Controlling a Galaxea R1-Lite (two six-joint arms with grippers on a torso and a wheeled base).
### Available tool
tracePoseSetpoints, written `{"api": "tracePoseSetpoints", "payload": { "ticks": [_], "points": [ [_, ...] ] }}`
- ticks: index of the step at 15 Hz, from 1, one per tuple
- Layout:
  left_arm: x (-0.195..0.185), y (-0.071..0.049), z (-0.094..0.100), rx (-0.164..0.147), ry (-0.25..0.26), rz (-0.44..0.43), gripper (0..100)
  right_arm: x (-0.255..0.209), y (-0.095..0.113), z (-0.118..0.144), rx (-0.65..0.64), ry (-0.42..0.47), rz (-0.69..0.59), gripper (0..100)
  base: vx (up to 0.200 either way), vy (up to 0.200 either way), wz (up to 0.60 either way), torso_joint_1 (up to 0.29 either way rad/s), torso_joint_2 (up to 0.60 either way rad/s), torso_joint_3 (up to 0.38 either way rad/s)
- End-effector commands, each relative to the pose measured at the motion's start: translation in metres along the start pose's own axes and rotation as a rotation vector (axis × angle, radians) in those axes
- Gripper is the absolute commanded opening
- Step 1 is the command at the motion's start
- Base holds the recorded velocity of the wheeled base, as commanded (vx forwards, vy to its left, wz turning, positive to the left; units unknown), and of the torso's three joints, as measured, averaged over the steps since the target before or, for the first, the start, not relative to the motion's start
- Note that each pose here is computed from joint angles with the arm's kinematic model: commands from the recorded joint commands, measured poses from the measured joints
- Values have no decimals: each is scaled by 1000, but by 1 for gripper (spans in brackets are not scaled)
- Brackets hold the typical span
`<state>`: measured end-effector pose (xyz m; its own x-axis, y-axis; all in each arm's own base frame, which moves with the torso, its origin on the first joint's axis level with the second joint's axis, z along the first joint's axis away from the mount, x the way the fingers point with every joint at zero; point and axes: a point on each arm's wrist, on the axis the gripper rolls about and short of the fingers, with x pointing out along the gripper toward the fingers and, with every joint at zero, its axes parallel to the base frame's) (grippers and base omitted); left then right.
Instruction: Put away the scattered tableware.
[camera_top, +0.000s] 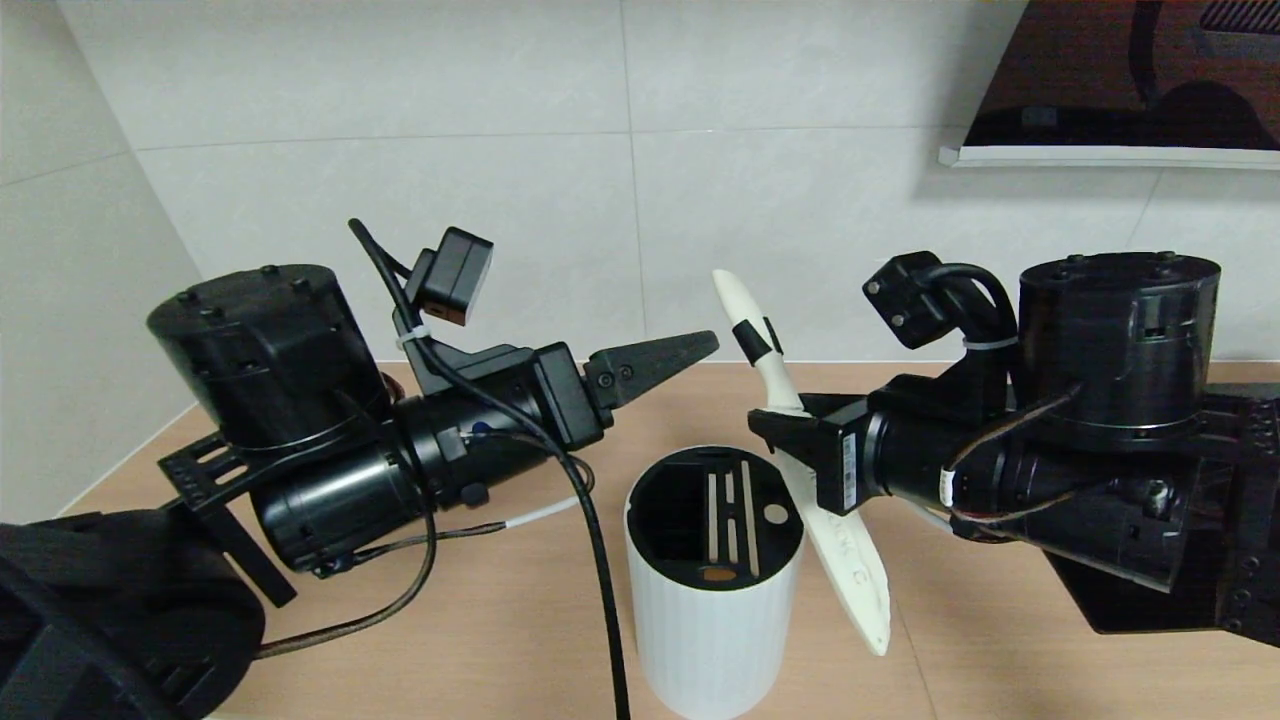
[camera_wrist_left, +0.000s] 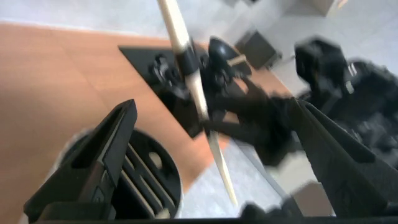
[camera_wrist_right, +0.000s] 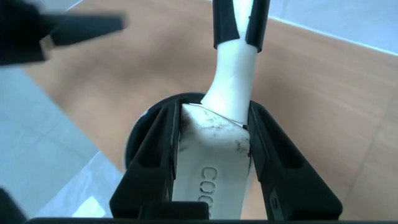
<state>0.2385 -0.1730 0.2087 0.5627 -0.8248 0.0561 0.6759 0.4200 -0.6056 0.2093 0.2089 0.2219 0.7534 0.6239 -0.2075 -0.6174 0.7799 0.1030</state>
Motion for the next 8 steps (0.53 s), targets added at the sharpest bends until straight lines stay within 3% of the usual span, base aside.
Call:
{"api": "tracePoseSetpoints", "payload": {
  "ticks": [1,8],
  "points": [
    [10,8,-10,-6,13,13,100,0,5,-3,-1,8,18,0,0,0,0,0,0,0],
    [19,6,-22,-13,36,8,100,-1,20,-7,26,23,72,0,0,0,0,0,0,0]
  ]
}}
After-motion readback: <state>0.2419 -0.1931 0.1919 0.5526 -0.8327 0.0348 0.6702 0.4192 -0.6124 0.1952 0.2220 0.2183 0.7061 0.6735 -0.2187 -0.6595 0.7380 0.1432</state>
